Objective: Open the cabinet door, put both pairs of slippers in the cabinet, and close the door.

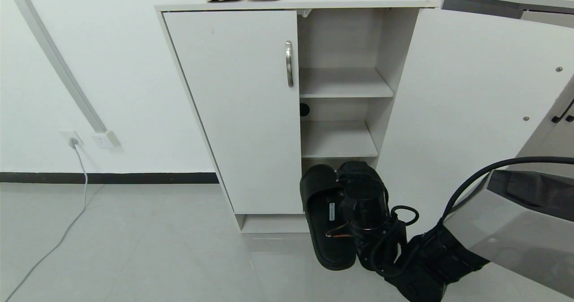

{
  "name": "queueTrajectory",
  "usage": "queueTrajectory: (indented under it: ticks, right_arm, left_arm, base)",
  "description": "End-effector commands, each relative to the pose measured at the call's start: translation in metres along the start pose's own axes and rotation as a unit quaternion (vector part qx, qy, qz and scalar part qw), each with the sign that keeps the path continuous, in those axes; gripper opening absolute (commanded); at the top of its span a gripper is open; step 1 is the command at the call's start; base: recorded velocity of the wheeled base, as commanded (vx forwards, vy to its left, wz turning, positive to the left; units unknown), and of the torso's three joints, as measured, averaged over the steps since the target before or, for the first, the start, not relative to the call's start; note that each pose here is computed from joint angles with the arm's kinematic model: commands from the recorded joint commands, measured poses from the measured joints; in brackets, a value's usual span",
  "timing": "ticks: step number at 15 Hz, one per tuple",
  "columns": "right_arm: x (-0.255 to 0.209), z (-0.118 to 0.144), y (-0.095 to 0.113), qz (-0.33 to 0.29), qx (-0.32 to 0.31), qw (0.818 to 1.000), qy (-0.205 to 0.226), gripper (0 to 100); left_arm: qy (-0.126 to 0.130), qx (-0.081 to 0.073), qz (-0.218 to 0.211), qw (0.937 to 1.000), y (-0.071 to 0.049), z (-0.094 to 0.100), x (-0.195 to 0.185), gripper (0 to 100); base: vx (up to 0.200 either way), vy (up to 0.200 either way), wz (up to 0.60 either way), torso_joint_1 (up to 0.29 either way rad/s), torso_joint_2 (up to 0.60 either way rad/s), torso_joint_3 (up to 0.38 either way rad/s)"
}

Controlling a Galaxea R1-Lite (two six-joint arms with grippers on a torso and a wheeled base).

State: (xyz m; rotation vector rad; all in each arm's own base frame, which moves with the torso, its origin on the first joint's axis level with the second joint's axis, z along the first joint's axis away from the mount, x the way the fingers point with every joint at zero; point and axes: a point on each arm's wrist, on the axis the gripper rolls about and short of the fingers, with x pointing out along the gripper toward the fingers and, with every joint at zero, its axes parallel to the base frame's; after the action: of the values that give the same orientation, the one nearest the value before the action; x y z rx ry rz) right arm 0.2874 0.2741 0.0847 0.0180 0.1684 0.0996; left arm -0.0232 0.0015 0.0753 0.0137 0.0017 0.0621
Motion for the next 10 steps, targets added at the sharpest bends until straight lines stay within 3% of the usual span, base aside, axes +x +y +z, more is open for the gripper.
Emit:
queueTrajectory:
  ticks: [1, 10]
  right_arm:
    - [0.0025, -0.0058, 0.0012, 0.0, -0.004, 1.0, 0.005, 0]
    - [0.0032, -0.006, 0.0016, -0.001, -0.003, 1.0, 0.003, 0]
  left_arm:
    - [0.001, 0.0, 0.0, 1.0, 0.0, 0.0001, 0.0002, 0]
    - [0.002, 0.0, 0.0, 1.0, 0.0, 0.0, 0.0002, 0]
  base:
    - [0.0, 0.0, 0.0, 0.0, 0.0, 0.0]
    - [0.0, 0.0, 0.0, 0.0, 0.0, 0.0]
